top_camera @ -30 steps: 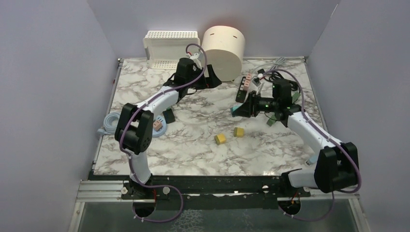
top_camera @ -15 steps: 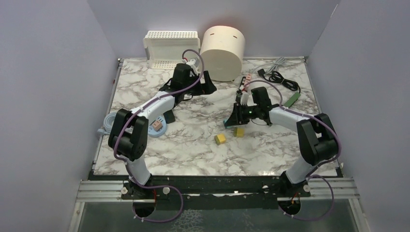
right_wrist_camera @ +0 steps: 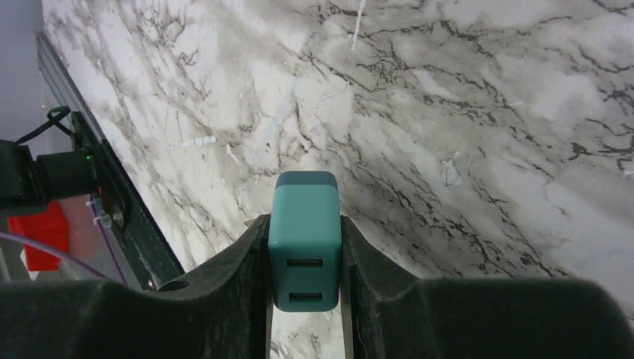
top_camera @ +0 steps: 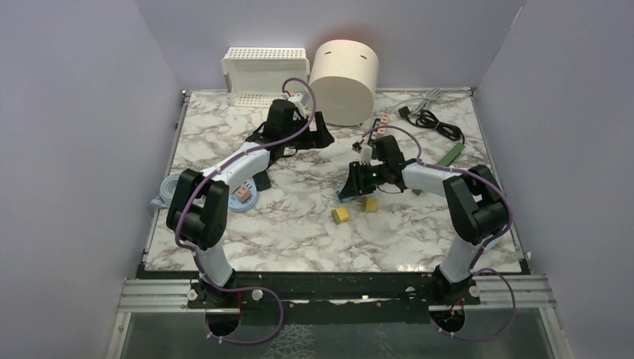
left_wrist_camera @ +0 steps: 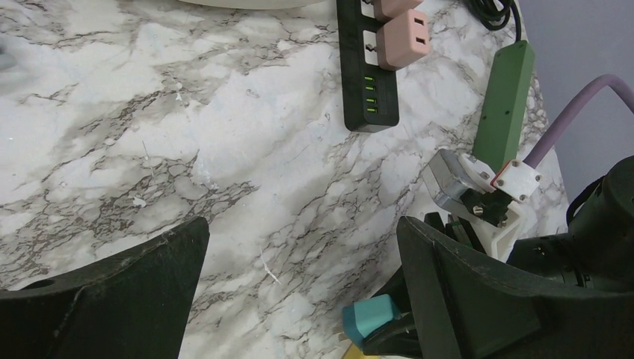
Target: Pull the plug off the socket
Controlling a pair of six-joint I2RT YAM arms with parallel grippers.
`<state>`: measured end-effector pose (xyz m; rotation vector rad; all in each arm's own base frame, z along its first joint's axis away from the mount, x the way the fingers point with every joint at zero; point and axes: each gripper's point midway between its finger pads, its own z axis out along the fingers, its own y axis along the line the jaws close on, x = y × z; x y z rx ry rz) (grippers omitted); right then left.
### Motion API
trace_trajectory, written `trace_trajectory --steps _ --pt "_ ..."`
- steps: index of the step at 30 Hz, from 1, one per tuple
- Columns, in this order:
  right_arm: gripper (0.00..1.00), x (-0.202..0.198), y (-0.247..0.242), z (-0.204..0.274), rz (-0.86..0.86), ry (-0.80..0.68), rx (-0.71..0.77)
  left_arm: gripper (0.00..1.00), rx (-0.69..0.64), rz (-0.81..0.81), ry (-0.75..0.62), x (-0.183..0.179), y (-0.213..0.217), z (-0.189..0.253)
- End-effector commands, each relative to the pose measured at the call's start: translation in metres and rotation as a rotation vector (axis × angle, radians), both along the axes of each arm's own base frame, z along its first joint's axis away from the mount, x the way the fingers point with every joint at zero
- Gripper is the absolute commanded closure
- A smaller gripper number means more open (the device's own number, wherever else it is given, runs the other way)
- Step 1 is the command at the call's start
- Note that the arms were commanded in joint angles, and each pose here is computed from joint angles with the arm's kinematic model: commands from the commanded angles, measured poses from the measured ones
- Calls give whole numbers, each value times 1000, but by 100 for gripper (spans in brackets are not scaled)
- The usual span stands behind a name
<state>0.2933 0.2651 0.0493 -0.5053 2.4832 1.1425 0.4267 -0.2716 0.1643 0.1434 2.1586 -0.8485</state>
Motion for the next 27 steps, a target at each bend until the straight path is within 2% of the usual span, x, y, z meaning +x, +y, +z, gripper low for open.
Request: trace_trajectory --steps 1,14,18,22,27 --pt "70 12 5 -2 -1 -39 -29 1 -7 -12 -35 -2 3 17" --pt "48 17 -10 -12 -2 -103 -165 1 -9 -22 -29 -1 4 19" --pt "47 22 -18 -8 -27 -141 -212 1 -13 -24 -27 -1 4 20" --pt "39 37 -23 7 -92 -208 -232 1 -8 -24 -32 0 5 23" --pt "38 64 -15 48 -106 -287 -202 1 -5 -25 -36 0 6 25"
